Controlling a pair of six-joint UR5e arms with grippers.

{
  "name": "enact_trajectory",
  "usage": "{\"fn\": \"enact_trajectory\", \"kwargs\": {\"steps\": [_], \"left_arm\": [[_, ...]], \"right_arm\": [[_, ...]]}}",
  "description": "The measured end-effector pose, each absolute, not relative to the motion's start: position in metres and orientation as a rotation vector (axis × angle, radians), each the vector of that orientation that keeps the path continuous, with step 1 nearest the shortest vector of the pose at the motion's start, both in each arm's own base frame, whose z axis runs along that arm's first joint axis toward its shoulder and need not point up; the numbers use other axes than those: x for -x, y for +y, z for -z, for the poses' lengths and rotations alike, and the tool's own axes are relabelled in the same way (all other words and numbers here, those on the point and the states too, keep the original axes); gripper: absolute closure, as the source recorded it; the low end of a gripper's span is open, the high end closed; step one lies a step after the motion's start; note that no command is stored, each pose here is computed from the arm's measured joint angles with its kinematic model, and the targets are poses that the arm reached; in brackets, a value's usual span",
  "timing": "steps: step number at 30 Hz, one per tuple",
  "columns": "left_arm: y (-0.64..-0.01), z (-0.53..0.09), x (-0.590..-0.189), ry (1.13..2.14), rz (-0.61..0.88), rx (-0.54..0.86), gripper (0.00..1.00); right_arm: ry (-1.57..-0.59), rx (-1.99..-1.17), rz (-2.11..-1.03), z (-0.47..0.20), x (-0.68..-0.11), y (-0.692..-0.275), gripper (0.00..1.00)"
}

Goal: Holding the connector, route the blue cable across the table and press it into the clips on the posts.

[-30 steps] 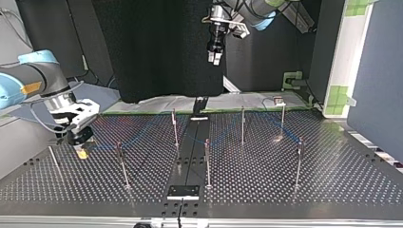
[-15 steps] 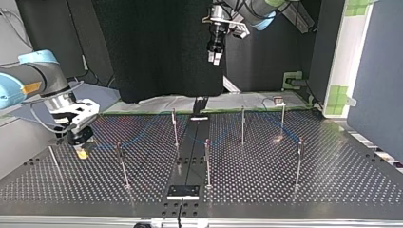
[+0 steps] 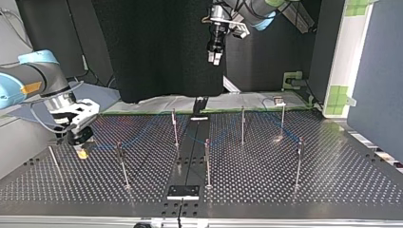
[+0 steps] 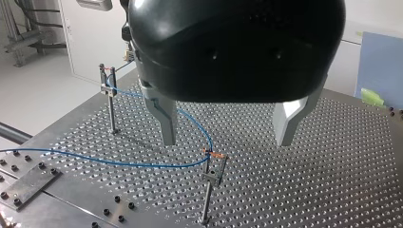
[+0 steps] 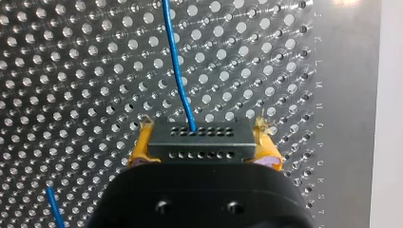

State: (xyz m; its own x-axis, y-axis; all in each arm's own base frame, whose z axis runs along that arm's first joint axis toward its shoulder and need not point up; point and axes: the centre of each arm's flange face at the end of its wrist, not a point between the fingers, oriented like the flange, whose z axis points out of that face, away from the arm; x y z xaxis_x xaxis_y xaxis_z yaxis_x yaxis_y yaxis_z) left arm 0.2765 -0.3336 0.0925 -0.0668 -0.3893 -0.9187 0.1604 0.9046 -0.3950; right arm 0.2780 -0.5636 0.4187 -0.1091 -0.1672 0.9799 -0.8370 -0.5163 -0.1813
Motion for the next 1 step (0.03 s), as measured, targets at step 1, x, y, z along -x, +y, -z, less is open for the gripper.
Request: {"fn": "enact_trajectory", "kwargs": {"steps": [1], "left_arm": [[-0.3336,-0.0925,-0.2765,1.576,0.455,0.183,0.0]], "right_arm": [[-1.108,-1.646,-1.673,-0.4187,-0.278,-0.5636,1.0]]}}
